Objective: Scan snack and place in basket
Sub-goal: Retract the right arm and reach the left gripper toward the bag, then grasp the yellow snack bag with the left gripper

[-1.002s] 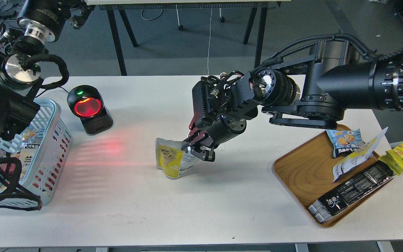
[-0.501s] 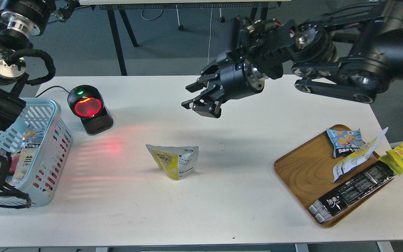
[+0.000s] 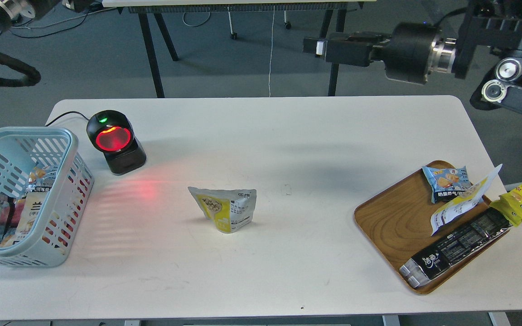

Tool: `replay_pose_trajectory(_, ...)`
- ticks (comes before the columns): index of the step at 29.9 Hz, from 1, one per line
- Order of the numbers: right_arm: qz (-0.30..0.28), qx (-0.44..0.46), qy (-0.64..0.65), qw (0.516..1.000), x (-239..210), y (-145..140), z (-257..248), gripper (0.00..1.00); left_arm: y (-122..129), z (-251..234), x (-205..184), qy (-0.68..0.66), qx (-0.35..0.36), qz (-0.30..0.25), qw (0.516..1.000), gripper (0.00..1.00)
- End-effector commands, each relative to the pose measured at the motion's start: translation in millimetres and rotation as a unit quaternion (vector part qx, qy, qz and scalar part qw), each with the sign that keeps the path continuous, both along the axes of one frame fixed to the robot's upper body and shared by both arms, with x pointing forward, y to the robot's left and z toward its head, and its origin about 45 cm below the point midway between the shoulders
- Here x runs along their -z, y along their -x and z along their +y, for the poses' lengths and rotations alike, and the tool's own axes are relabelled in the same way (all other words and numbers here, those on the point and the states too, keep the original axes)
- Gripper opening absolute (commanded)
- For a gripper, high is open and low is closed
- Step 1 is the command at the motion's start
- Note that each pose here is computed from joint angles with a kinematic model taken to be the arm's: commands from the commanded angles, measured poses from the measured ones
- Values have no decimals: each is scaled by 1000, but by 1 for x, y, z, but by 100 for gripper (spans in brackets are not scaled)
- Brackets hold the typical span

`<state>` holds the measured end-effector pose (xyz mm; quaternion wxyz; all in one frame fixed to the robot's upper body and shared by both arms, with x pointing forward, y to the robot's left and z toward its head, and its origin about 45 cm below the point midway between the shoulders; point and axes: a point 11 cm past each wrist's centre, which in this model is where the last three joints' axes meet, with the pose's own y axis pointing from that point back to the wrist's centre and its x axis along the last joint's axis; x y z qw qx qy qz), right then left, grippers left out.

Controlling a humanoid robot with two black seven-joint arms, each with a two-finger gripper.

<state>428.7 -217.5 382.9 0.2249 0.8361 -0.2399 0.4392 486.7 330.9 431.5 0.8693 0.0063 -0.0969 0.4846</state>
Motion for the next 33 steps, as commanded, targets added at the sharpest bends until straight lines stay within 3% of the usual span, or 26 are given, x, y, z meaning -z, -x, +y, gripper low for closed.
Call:
replay_pose_trajectory(1,33,70,-81,994,4,-13,-31,96,21,-25,-12,-93,49,-35,994,87)
replay_pose_trajectory(9,129,204,-309,920,16,-40,-87,97,80,-105,-14,-303,174,-143,926,84)
replay_pose_trajectory(15,155,264,-474,825,19,-74,-139,97,124,-152,36,-428,250,-200,845,81)
replay_pose_trajectory(19,179,269,-567,758,41,-73,-167,98,141,-168,58,-502,275,-239,784,81)
replay_pose_trajectory(25,208,274,-618,707,83,-61,-174,98,151,-185,92,-591,295,-288,693,81)
replay_pose_trajectory(33,221,280,-625,694,97,-55,-175,98,171,-200,138,-624,337,-299,638,76)
